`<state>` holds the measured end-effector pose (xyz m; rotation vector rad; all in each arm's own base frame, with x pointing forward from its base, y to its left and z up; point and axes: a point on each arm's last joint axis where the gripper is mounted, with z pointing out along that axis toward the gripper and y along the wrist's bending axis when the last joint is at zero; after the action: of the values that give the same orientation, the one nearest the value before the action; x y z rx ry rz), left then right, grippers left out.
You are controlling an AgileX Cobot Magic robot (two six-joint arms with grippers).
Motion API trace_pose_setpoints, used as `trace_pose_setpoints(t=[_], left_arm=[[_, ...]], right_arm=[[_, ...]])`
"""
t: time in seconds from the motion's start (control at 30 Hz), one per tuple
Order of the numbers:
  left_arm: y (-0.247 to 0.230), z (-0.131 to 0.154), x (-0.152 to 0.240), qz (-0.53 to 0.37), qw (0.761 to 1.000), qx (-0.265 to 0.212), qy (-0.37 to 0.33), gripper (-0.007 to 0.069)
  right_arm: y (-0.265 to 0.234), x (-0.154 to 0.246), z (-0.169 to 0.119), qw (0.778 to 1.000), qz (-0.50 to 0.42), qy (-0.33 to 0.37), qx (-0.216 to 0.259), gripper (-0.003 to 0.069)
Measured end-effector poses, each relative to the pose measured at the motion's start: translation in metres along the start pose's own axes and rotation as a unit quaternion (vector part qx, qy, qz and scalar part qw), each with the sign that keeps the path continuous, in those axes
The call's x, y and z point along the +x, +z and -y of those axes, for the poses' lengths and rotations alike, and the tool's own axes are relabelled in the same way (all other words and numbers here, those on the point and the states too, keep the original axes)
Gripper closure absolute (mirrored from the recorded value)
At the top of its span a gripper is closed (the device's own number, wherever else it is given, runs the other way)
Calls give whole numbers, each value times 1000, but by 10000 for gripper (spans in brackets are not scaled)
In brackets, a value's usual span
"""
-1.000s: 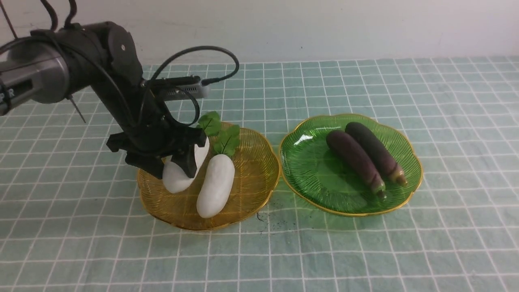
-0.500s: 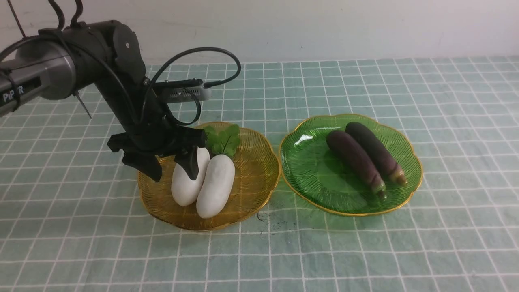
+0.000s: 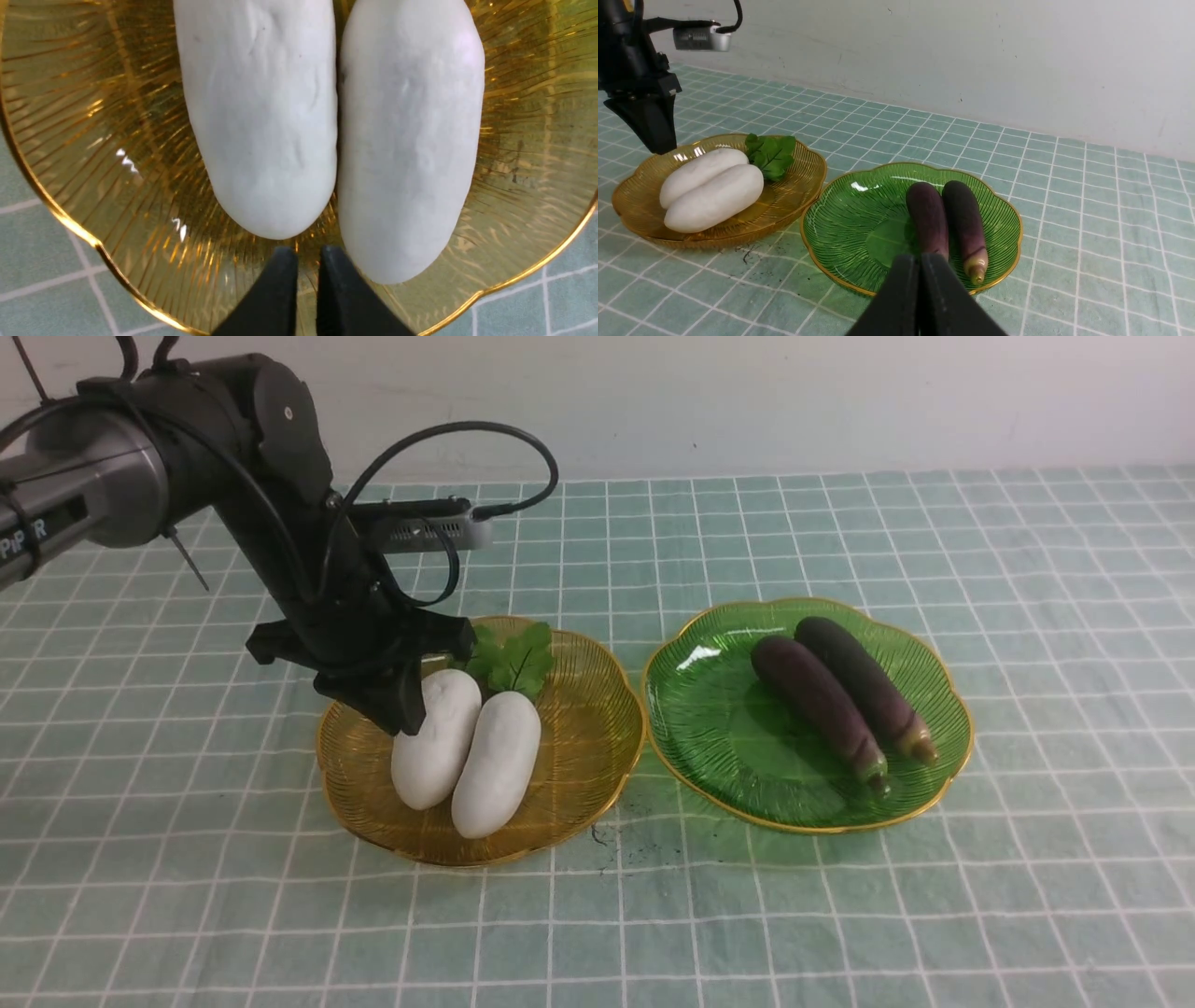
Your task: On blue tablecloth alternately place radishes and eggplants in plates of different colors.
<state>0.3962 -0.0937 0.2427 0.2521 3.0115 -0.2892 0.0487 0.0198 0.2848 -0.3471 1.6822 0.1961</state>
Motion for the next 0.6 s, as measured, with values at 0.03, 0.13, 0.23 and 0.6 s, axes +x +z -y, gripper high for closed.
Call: trace_pose_setpoints(t=[0.03, 0.13, 0.23, 0.6], left_arm=[[-1, 0, 0, 0, 1000, 0, 1, 610], [-7, 1, 0, 6, 1000, 0, 6, 631], [-21, 4, -6, 32, 999, 0, 11, 633], [-52, 10, -14, 84, 996, 2, 21, 633]], right_arm=[[0, 0, 0, 1000, 0, 0, 0, 674], [0, 0, 0, 1000, 0, 0, 0, 674], [0, 0, 0, 1000, 0, 0, 0, 674], [1, 30, 0, 1000, 17, 0, 21, 674]])
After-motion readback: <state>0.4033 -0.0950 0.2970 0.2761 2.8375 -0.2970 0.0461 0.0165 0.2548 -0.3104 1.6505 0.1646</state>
